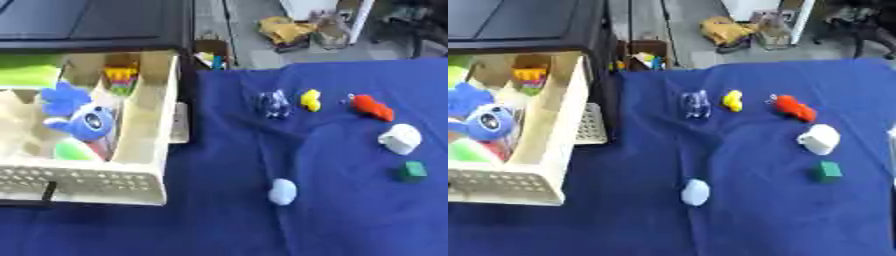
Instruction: Pick up objects from table and place into drawer.
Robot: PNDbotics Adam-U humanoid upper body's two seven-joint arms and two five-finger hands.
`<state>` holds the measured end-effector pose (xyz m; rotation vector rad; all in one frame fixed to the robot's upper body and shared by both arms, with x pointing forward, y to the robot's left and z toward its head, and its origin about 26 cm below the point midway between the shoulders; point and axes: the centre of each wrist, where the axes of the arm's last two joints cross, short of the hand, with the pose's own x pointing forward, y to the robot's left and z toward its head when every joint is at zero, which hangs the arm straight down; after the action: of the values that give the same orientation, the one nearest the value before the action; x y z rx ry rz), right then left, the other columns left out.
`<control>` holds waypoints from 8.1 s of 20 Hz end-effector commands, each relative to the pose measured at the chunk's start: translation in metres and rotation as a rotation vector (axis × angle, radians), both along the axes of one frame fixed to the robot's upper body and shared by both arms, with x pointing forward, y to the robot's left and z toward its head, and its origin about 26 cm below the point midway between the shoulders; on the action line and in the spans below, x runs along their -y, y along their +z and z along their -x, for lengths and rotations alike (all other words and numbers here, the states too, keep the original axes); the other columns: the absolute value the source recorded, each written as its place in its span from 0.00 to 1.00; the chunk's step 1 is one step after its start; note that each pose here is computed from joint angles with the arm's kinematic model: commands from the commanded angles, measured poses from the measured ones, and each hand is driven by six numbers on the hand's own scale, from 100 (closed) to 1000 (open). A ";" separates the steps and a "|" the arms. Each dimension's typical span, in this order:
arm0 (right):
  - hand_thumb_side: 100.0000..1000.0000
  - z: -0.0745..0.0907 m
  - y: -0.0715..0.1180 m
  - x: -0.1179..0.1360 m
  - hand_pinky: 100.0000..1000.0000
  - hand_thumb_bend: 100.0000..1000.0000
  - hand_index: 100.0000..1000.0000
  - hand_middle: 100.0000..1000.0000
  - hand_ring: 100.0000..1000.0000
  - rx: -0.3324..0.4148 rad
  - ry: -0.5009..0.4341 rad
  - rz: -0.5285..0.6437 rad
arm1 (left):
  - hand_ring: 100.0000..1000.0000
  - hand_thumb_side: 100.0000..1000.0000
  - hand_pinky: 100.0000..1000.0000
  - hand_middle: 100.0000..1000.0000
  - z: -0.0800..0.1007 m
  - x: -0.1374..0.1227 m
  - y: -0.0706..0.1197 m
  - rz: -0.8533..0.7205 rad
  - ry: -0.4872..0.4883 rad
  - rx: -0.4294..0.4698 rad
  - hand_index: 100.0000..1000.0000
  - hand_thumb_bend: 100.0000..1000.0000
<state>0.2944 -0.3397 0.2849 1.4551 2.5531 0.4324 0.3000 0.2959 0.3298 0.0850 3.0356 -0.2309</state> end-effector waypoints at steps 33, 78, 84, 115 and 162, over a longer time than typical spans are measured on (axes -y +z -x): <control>1.00 0.026 0.108 -0.010 0.78 0.44 0.87 0.67 0.77 -0.751 -0.354 0.217 | 0.44 0.99 0.32 0.51 0.004 0.002 0.009 -0.058 -0.011 0.014 0.67 0.10; 0.94 -0.147 0.057 0.065 0.89 0.66 0.99 0.88 0.95 -1.941 -0.612 0.272 | 0.43 0.99 0.31 0.51 0.003 0.006 0.008 -0.080 -0.029 -0.010 0.67 0.09; 0.91 -0.152 0.043 0.069 0.89 0.67 0.98 0.89 0.96 -1.993 -0.619 0.247 | 0.43 0.99 0.31 0.51 0.003 0.007 0.008 -0.079 -0.031 -0.008 0.67 0.09; 0.29 -0.149 -0.006 0.095 0.87 0.47 0.96 0.78 0.91 -2.094 -0.454 0.010 | 0.43 0.99 0.31 0.52 0.002 0.008 0.008 -0.064 -0.032 -0.007 0.67 0.08; 0.32 -0.118 0.012 0.117 0.90 0.23 0.96 0.81 0.92 -2.057 -0.447 0.099 | 0.42 0.99 0.30 0.52 0.003 0.007 0.010 -0.071 -0.023 -0.003 0.68 0.07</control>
<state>0.4191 -0.4469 0.2779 2.9902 2.4623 -2.3694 0.3020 0.2865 0.3294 0.1403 3.0767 -0.1626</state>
